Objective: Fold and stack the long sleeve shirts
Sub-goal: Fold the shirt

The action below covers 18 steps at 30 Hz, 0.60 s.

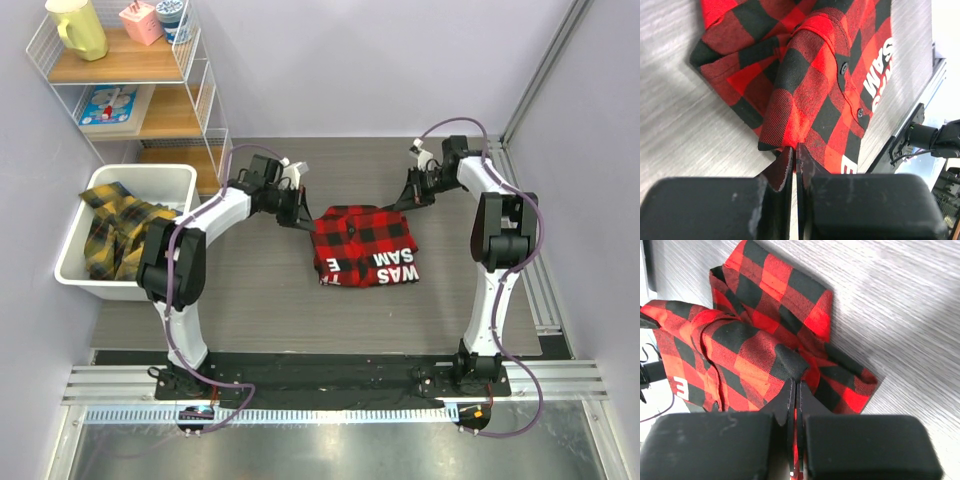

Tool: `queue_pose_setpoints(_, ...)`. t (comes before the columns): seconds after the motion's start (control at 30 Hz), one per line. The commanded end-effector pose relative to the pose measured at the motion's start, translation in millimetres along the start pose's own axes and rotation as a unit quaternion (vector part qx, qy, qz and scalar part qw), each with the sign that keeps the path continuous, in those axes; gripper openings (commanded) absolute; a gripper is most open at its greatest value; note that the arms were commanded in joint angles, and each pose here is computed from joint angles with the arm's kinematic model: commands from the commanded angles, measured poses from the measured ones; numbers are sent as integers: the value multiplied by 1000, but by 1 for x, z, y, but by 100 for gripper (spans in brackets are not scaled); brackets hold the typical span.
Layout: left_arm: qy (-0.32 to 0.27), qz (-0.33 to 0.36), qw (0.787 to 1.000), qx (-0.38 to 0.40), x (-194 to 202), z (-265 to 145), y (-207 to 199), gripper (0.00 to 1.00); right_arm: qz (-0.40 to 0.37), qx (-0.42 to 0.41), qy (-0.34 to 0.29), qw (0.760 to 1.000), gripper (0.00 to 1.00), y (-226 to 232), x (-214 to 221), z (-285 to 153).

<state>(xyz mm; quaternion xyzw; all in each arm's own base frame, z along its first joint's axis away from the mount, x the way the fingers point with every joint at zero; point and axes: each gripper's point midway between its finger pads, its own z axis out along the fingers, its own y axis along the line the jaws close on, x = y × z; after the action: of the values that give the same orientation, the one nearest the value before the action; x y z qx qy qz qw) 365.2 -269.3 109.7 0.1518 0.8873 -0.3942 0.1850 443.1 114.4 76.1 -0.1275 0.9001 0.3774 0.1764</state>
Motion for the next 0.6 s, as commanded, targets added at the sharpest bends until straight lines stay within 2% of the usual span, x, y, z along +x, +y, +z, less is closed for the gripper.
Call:
queue_pose_setpoints(0.0,-27,71,996,47,-25,-8,-18,2,-17,0,-44,999,1,8,-24,-31)
queue_pose_setpoints(0.17,-49,101,993,47,-55,-1,-18,3,-12,14,-45,999,1,-4,-21,-38)
queue_pose_setpoints(0.3,-67,120,990,21,-81,14,-1,5,10,25,-45,999,1,-24,-24,-30)
queue_pose_setpoints(0.33,-53,103,993,6,-77,28,17,5,14,27,-49,998,1,-33,-26,-23)
queue_pose_setpoints(0.4,-64,82,994,-15,-93,33,37,5,33,36,-54,997,1,-44,-29,-14)
queue_pose_setpoints(0.47,-55,19,997,-42,-89,47,68,6,40,41,-53,997,1,-59,-32,-3)
queue_pose_setpoints(0.57,-48,-1,997,-57,-81,57,94,8,50,51,-51,996,1,-73,-34,7)
